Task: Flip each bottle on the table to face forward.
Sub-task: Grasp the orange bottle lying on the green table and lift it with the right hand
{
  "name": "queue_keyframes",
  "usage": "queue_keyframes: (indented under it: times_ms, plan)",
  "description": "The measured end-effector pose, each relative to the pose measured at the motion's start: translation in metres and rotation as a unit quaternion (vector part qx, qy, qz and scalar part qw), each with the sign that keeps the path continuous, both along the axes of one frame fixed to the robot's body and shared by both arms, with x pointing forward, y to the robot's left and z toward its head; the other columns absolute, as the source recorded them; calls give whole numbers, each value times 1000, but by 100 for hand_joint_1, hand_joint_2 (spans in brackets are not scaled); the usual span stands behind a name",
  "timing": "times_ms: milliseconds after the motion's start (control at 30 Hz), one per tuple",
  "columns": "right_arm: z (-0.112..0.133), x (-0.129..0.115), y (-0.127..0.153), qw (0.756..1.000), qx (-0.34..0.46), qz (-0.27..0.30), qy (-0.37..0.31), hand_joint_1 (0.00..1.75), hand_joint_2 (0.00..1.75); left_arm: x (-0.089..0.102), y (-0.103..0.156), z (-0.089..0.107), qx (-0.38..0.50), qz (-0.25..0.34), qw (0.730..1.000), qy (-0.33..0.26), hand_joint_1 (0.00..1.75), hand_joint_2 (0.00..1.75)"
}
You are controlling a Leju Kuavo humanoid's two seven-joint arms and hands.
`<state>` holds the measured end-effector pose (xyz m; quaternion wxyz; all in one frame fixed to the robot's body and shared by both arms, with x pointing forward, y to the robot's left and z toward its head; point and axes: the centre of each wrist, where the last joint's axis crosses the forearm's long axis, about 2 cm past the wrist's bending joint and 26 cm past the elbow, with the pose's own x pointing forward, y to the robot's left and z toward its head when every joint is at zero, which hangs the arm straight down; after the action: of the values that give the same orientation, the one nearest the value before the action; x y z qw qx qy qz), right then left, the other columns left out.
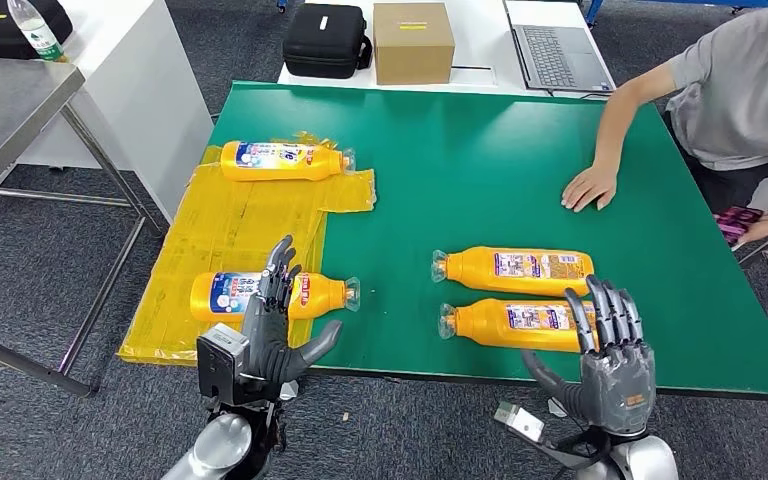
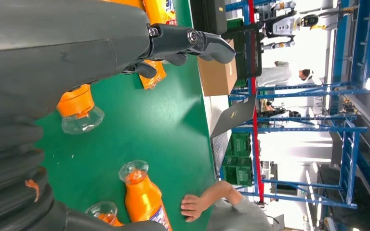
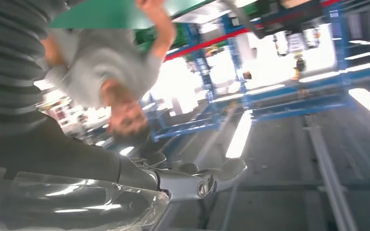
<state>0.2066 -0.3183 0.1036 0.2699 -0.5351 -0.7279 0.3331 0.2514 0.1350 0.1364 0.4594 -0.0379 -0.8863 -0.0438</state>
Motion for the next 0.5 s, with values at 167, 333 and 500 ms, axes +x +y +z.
queue_keyframes:
  times_ms: [167, 333, 500]
  plan:
    - [0, 5, -13, 995, 19, -90, 35, 0, 175, -1, 0, 1, 0, -6, 1000, 2, 0, 175]
    - [-6, 8, -16, 990, 15, -113, 81, 0, 175, -2, -1, 1, 0, -9, 1000, 3, 0, 175]
    - [-11, 12, -19, 988, -7, -104, 116, 0, 175, -2, -1, 2, 0, -16, 1000, 7, 0, 175]
